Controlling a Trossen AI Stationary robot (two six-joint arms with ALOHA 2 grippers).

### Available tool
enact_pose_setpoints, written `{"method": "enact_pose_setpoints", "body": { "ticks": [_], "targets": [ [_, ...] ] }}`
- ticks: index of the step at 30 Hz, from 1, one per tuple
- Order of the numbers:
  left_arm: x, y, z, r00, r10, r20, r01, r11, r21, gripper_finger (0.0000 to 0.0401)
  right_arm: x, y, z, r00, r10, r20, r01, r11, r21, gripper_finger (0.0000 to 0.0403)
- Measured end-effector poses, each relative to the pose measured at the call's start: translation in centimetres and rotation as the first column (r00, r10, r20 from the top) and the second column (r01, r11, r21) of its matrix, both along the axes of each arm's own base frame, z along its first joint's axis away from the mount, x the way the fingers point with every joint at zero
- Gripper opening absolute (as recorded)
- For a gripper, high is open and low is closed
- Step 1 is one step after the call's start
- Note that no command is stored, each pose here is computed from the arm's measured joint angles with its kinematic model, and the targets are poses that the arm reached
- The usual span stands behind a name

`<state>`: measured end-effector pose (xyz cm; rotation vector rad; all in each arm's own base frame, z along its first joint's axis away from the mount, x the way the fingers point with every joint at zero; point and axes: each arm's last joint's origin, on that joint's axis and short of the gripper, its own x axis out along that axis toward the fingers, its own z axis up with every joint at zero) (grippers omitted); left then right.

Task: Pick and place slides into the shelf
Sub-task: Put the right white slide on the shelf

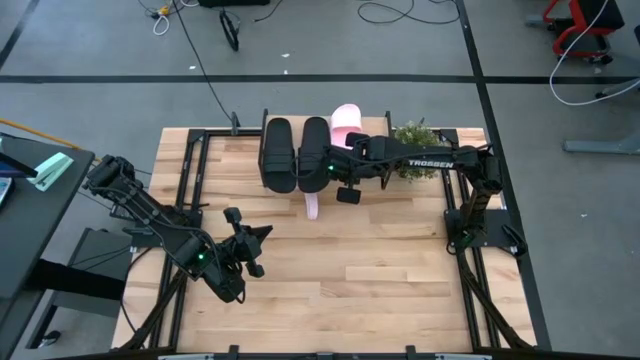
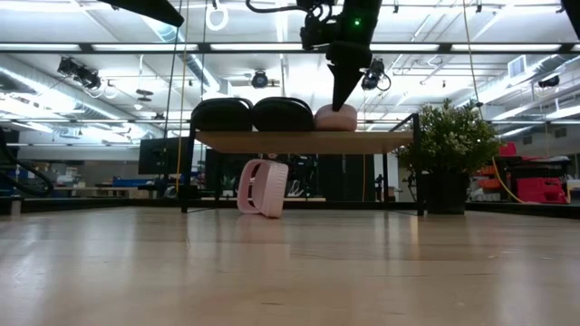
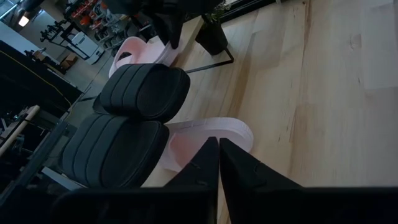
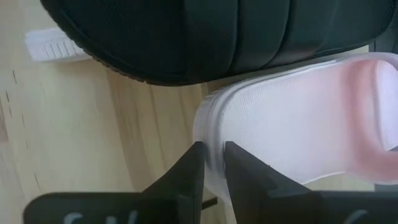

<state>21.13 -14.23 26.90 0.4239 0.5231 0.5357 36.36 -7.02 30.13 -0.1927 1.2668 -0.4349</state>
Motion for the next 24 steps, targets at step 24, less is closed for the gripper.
{"method": "enact_pose_setpoints", "body": {
  "ticks": [24],
  "targets": [
    [0.00,0.00,0.00,1.000,0.000,0.000,0.000,1.000,0.000,0.0025,0.04,-0.06,-0.03,1.000,0.025,0.005,-0.026,0.999,0.038,0.0091]
  ]
}}
